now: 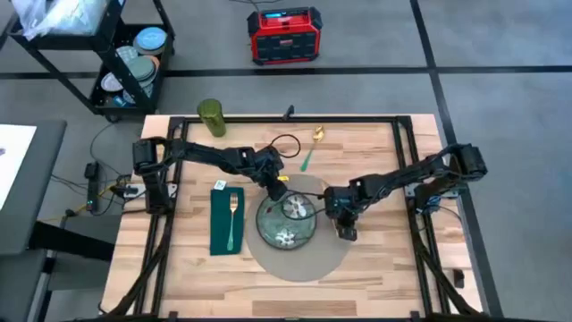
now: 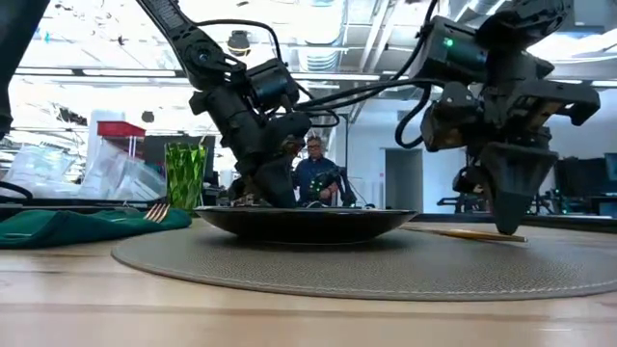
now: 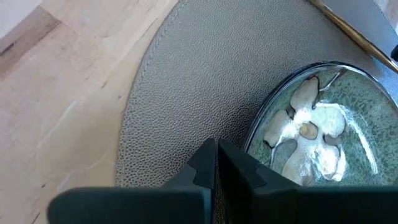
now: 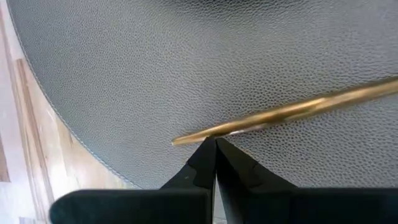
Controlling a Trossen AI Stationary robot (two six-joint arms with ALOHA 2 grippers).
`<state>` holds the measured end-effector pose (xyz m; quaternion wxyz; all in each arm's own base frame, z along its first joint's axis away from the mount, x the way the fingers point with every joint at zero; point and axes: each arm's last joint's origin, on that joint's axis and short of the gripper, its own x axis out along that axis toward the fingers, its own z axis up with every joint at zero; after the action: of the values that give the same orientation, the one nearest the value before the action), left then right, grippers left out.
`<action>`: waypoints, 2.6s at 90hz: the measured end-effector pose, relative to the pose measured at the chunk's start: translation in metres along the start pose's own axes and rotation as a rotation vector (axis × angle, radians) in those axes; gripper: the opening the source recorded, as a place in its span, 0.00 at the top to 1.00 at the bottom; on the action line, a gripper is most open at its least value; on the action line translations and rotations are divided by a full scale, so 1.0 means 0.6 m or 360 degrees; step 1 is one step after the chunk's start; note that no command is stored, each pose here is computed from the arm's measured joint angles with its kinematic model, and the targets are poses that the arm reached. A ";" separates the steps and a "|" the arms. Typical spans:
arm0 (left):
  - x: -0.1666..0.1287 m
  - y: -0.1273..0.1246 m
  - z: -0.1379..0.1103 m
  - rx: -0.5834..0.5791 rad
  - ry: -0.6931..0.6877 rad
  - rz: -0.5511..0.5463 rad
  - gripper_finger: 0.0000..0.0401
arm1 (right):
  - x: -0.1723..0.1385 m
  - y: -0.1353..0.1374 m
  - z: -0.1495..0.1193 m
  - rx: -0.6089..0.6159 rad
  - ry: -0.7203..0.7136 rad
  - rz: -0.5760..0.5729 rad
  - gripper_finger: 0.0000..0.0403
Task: Set table place
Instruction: Put the golden knife on the gray table mat, then put the green spoon on the gray table mat
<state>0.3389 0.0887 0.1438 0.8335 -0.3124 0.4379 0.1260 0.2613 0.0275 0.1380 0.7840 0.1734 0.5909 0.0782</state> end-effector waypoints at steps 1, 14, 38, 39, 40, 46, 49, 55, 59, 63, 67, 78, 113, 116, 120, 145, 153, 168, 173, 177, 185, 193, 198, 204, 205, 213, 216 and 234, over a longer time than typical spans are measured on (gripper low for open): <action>0.000 0.000 0.000 0.0000 0.0000 0.0000 1.00 | 0.000 0.000 0.000 -0.0002 -0.0001 0.0000 1.00; 0.000 0.000 0.000 -0.0001 -0.0002 0.0003 1.00 | -0.003 -0.009 0.003 -0.0039 -0.0013 -0.0009 1.00; 0.000 0.001 0.000 -0.0006 -0.0015 0.0030 1.00 | 0.004 -0.025 -0.010 -0.0011 -0.0009 0.0008 1.00; 0.000 0.001 0.000 -0.0006 -0.0015 0.0030 1.00 | 0.005 -0.025 -0.011 -0.0011 -0.0008 0.0014 1.00; 0.000 0.001 0.000 -0.0007 -0.0015 0.0030 1.00 | 0.005 -0.025 -0.011 -0.0011 -0.0008 0.0019 1.00; 0.000 0.001 0.000 -0.0007 -0.0015 0.0031 1.00 | 0.006 -0.024 -0.011 -0.0020 -0.0012 0.0026 1.00; 0.000 0.001 0.001 -0.0009 -0.0016 0.0031 1.00 | 0.006 -0.023 -0.011 -0.0030 -0.0017 0.0032 1.00; 0.000 0.001 0.000 -0.0014 -0.0016 0.0032 1.00 | 0.007 -0.021 -0.010 -0.0048 -0.0030 0.0037 1.00; 0.000 0.001 0.000 -0.0017 -0.0016 0.0033 1.00 | 0.007 -0.021 -0.009 -0.0053 -0.0036 0.0039 1.00; 0.000 0.001 0.001 -0.0029 -0.0017 0.0033 1.00 | 0.007 -0.021 -0.009 -0.0058 -0.0039 0.0039 1.00; 0.000 0.001 0.001 -0.0046 -0.0018 0.0034 1.00 | 0.007 -0.021 -0.009 -0.0076 -0.0041 0.0039 1.00; 0.000 0.001 0.001 -0.0063 -0.0019 0.0035 1.00 | 0.007 -0.021 -0.006 -0.0168 -0.0068 0.0041 1.00; 0.000 0.001 0.001 -0.0070 -0.0022 0.0035 1.00 | 0.006 -0.018 0.000 -0.0288 -0.0121 0.0108 1.00; 0.000 0.001 0.001 -0.0070 -0.0022 0.0035 1.00 | 0.006 -0.018 0.000 -0.0292 -0.0125 0.0115 1.00; 0.000 0.001 0.001 -0.0070 -0.0022 0.0035 1.00 | 0.006 -0.017 0.000 -0.0280 -0.0123 0.0123 1.00; 0.000 0.001 0.002 -0.0068 -0.0030 0.0035 1.00 | 0.007 -0.015 -0.002 -0.0213 -0.0106 0.0100 1.00; -0.002 -0.002 0.005 -0.0070 -0.0022 0.0038 1.00 | 0.001 -0.016 0.008 -0.0278 -0.0144 0.0065 1.00; -0.038 -0.018 0.048 0.0025 -0.0078 0.0033 1.00 | -0.031 -0.032 0.029 -0.0242 -0.0180 -0.0178 1.00; -0.052 -0.021 0.070 0.0085 -0.0126 0.0054 1.00 | -0.044 -0.045 0.034 -0.0172 -0.0170 -0.0293 1.00; -0.064 -0.020 0.087 0.0121 -0.0151 0.0101 1.00 | -0.056 -0.057 0.036 -0.0096 -0.0156 -0.0380 1.00; -0.097 -0.016 0.125 0.0171 -0.0201 0.0205 1.00 | -0.084 -0.084 0.044 0.0108 -0.0193 -0.0500 1.00; -0.134 -0.001 0.161 0.0152 -0.0266 0.0320 1.00 | -0.114 -0.120 0.056 0.0404 -0.0328 -0.0534 1.00; -0.157 0.015 0.178 0.0094 -0.0291 0.0398 1.00 | -0.130 -0.145 0.061 0.0626 -0.0432 -0.0531 1.00; -0.184 0.038 0.190 0.0007 -0.0295 0.0464 1.00 | -0.141 -0.173 0.064 0.0784 -0.0499 -0.0435 1.00; -0.188 0.043 0.192 -0.0005 -0.0298 0.0473 1.00 | -0.142 -0.178 0.064 0.0795 -0.0509 -0.0411 1.00; -0.211 0.079 0.193 -0.0124 -0.0270 0.0550 1.00 | -0.144 -0.210 0.070 0.0898 -0.0606 -0.0324 0.97; -0.216 0.093 0.191 -0.0176 -0.0233 0.0579 1.00 | -0.142 -0.220 0.075 0.0944 -0.0651 -0.0308 0.96; -0.239 0.152 0.176 -0.0250 -0.0051 0.0682 0.96 | -0.136 -0.277 0.108 0.1259 -0.0821 -0.0225 0.78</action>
<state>0.2797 0.2350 0.2669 0.7677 -0.2742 0.4697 0.3390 0.2859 -0.1649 0.1662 0.7824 0.4316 0.3717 -0.2518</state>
